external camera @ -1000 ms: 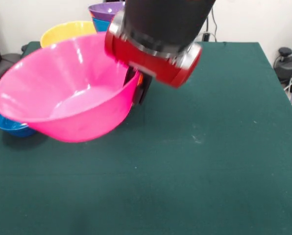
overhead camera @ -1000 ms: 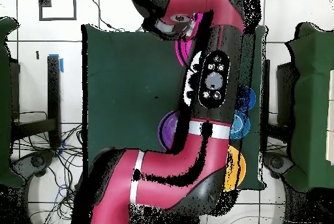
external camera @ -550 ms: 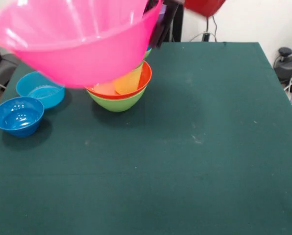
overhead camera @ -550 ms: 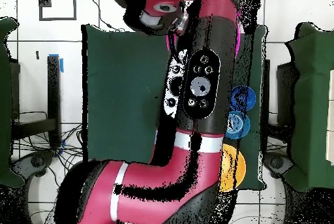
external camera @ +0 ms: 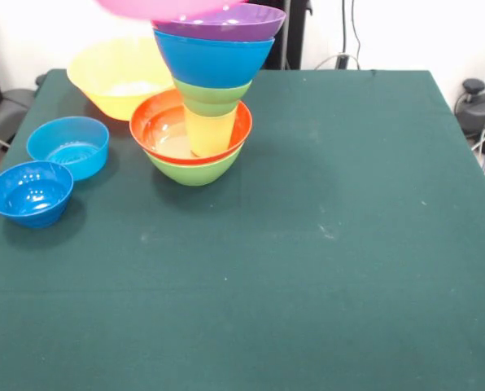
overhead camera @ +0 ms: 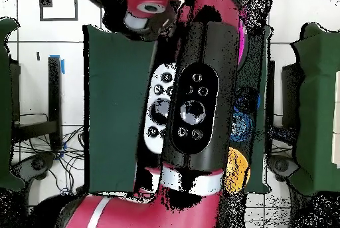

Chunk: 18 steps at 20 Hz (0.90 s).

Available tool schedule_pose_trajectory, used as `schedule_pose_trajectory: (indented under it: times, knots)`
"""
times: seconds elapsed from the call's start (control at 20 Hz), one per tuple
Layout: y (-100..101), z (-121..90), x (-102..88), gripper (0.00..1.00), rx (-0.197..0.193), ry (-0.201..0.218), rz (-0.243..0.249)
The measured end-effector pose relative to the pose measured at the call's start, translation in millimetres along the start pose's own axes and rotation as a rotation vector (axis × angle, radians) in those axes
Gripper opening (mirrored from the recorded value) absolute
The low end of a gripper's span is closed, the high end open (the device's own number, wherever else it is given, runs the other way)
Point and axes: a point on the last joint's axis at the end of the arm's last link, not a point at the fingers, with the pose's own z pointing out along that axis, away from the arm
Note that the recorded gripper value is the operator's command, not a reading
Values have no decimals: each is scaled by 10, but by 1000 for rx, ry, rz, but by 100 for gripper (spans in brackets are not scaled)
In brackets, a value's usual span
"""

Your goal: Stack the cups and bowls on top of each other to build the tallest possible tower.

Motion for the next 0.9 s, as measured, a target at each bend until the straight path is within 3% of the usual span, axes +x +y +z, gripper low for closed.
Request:
schedule_pose_trajectory:
  times: [0.4,0.65,0.9]
  knots:
    - [-193,-291,424,0,-55,35,0]
    - [-371,-302,669,0,-109,-6,14]
    - [-518,-148,930,0,-144,-67,27]
